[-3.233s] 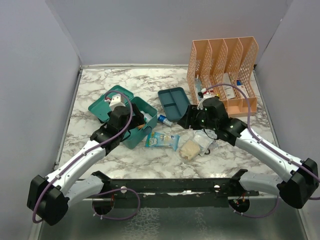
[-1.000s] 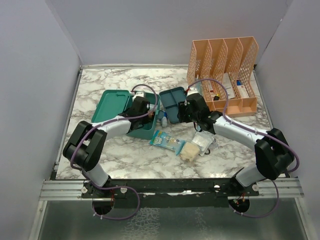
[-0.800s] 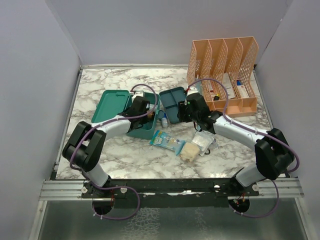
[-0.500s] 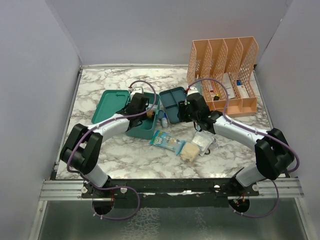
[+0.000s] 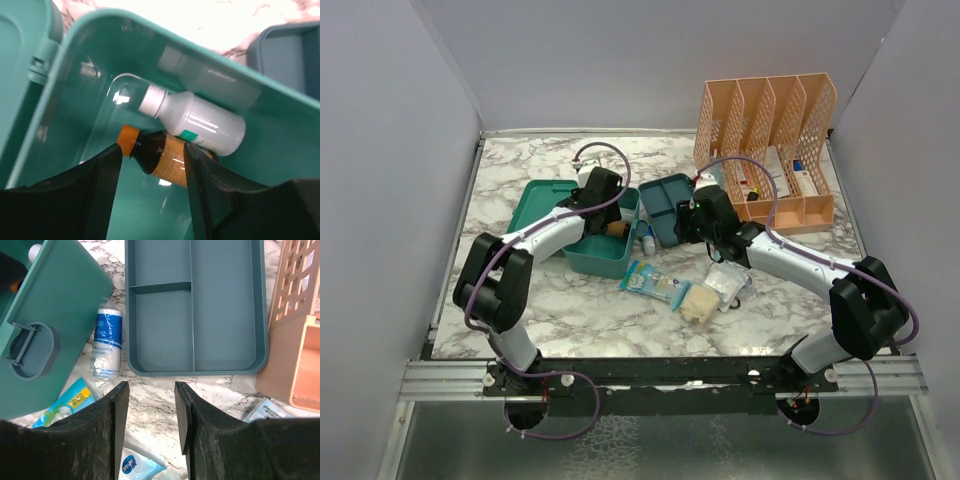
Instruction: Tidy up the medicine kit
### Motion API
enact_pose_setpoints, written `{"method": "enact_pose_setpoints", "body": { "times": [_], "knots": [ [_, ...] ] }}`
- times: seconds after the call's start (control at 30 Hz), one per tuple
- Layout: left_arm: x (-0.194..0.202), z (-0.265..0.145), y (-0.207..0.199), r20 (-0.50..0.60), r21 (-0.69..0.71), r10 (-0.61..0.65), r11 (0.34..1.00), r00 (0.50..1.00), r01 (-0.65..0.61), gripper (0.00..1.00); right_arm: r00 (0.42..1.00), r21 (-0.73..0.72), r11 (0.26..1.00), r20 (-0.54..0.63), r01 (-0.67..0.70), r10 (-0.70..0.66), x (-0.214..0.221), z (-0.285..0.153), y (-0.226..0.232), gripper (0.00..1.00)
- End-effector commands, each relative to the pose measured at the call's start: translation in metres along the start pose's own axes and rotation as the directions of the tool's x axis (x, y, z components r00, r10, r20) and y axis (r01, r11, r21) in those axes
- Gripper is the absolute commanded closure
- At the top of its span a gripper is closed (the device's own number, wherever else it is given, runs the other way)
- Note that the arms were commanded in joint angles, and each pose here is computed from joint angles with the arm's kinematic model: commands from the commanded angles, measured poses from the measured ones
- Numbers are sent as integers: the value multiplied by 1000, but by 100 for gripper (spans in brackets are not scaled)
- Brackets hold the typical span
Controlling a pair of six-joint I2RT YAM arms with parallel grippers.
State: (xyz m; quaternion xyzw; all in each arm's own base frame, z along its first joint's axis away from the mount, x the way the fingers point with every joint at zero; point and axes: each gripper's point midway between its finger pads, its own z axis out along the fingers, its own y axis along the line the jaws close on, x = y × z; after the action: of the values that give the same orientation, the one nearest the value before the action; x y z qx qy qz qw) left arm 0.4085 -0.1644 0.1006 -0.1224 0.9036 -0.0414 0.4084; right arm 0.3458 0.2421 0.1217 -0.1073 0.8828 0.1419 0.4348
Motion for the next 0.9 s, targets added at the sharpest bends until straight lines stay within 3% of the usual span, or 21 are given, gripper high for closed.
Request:
{"method": "enact_pose_setpoints", "body": {
  "times": [0.0, 0.13, 0.3, 0.4, 0.63, 0.87],
  "knots": [
    [35, 10, 4, -116, -2, -30, 1000, 993, 30, 43, 999, -2, 1000, 52, -13, 13, -12, -3, -1, 58],
    [47, 14, -1, -147, 41, -42, 998, 988, 48, 44, 998, -6, 1000, 54, -13, 13, -12, -4, -1, 58],
    [52, 18, -7, -165, 76, -38, 996, 986, 51, 57, 998, -6, 1000, 55, -15, 16, -10, -7, -2, 58],
    [55, 17, -10, -184, 91, -46, 994, 982, 63, 60, 998, -4, 1000, 52, -16, 16, -8, -7, -3, 58],
    [56, 8, -16, -209, 111, -96, 986, 973, 122, 58, 999, -28, 1000, 45, -8, 9, -7, -7, 1, 58],
    [15, -3, -9, -121, 81, -130, 987, 984, 140, 44, 999, -200, 980, -49, -3, -7, 1, -3, 36, 58]
  ]
}}
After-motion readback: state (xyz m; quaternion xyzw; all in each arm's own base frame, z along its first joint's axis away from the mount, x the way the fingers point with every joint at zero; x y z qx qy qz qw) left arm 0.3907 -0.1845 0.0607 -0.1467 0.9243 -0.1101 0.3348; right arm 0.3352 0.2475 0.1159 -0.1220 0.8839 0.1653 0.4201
